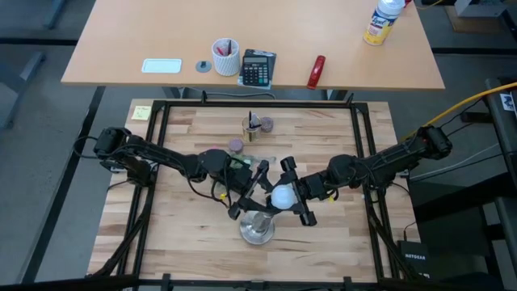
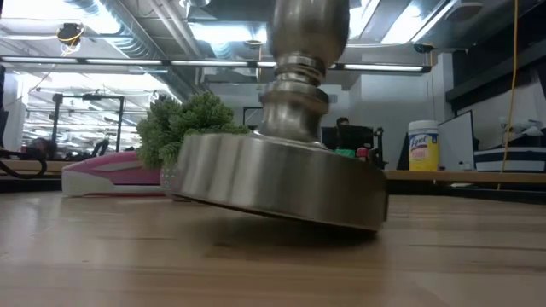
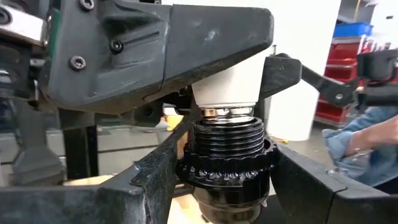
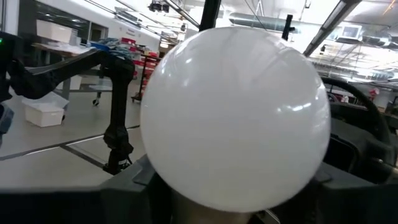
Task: Screw lightbulb
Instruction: Remove the lightbulb from the lamp
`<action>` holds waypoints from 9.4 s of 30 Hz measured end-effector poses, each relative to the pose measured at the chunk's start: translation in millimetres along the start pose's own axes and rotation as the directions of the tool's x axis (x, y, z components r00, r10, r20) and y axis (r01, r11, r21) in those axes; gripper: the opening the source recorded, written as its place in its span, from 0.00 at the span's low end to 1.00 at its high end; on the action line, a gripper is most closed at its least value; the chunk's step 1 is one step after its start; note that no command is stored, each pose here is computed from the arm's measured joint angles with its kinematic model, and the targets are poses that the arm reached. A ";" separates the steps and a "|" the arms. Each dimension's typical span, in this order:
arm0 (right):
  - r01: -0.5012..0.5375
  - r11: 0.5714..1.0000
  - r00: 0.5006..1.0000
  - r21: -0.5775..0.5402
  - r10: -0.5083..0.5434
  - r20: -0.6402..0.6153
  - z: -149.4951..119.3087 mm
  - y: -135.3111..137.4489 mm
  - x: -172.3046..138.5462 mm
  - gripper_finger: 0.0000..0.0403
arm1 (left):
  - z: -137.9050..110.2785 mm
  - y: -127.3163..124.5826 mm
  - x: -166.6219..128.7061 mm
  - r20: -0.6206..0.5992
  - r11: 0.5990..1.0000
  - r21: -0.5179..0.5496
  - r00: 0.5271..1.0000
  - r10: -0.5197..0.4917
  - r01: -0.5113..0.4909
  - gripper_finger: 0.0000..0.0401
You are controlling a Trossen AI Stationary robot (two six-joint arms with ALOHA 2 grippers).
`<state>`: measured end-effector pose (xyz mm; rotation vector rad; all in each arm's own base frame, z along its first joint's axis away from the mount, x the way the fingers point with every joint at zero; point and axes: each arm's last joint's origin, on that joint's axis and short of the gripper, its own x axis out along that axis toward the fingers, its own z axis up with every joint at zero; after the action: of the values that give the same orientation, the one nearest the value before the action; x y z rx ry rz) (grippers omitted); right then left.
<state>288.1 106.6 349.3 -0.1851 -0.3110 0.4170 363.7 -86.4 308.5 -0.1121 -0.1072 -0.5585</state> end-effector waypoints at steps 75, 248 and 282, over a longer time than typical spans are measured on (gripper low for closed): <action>0.018 0.998 0.999 -0.065 -0.020 -0.031 -2.1 0.4 -0.2 0.49 | -6.0 0.7 0.3 -0.043 0.953 0.285 0.992 0.117 -0.100 0.47; 0.042 0.996 0.997 0.084 -0.036 -0.073 -11.1 0.0 2.5 0.38 | -11.2 19.8 -10.6 -0.149 0.986 0.026 0.976 -0.158 0.164 0.32; 0.460 0.875 0.848 -0.151 -0.484 -0.216 25.4 -20.2 -37.4 0.39 | -6.8 23.8 -12.1 -0.103 0.987 0.098 0.988 -0.114 0.124 0.39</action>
<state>254.6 75.4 368.3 -0.2421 -0.1199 -0.1152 366.7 -61.0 298.4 0.0238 -0.0487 -0.6756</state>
